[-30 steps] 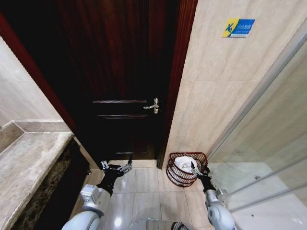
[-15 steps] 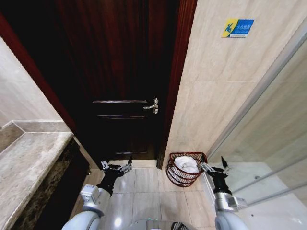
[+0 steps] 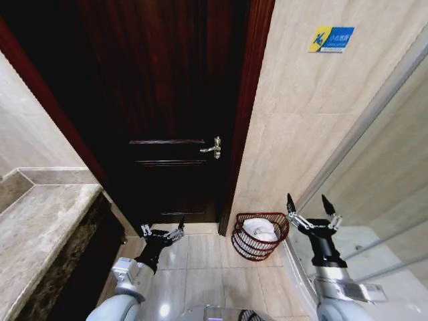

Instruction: Discard the used towel into the hamper.

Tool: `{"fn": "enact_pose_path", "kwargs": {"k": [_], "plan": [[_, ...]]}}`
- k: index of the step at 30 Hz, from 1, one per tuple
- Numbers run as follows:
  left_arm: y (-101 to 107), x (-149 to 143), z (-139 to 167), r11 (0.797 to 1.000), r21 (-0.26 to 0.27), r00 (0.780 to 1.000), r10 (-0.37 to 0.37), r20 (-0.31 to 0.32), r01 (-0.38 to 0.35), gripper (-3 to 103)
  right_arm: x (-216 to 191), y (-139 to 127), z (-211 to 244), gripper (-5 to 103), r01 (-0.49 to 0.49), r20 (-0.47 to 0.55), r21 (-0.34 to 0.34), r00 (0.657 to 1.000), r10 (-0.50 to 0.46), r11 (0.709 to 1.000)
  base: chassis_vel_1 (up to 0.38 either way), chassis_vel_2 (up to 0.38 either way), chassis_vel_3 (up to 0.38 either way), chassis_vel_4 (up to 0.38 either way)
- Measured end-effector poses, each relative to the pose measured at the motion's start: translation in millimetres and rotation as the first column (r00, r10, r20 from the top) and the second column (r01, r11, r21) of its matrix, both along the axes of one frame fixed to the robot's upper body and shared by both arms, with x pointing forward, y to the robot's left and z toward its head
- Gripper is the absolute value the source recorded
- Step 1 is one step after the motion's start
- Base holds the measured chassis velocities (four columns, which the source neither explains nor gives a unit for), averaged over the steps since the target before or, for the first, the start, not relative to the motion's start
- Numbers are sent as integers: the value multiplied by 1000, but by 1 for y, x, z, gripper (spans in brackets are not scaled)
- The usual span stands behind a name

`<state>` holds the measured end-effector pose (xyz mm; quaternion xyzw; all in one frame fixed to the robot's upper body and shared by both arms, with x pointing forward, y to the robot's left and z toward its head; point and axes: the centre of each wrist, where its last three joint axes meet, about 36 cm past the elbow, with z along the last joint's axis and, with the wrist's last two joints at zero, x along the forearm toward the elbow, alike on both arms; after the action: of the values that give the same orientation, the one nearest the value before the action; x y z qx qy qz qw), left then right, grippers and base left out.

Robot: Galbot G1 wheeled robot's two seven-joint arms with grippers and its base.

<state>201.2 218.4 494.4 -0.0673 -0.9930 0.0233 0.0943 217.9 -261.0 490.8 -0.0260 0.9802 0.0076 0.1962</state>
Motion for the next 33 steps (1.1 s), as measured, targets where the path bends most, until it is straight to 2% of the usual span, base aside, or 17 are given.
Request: {"fn": "enact_pose_path", "kwargs": {"k": [5, 8, 12, 33], "plan": [[0, 0, 0, 1000, 0, 1000, 0, 0, 0, 100, -1, -3, 6, 100, 22, 37, -9, 999, -22, 1000, 0, 0, 0, 0], [0, 0, 0, 1000, 0, 1000, 0, 0, 0, 100, 4, -9, 3, 100, 96, 59, -3, 994, -96, 995, 0, 0, 0, 0], [0, 0, 0, 1000, 0, 1000, 0, 0, 0, 100, 6, -10, 1, 100, 135, 66, 9, 989, -136, 991, 0, 0, 0, 0], [0, 0, 0, 1000, 0, 1000, 0, 0, 0, 100, 5, -8, -10, 100, 114, 68, -5, 991, -114, 993, -41, -42, -37, -38]]}}
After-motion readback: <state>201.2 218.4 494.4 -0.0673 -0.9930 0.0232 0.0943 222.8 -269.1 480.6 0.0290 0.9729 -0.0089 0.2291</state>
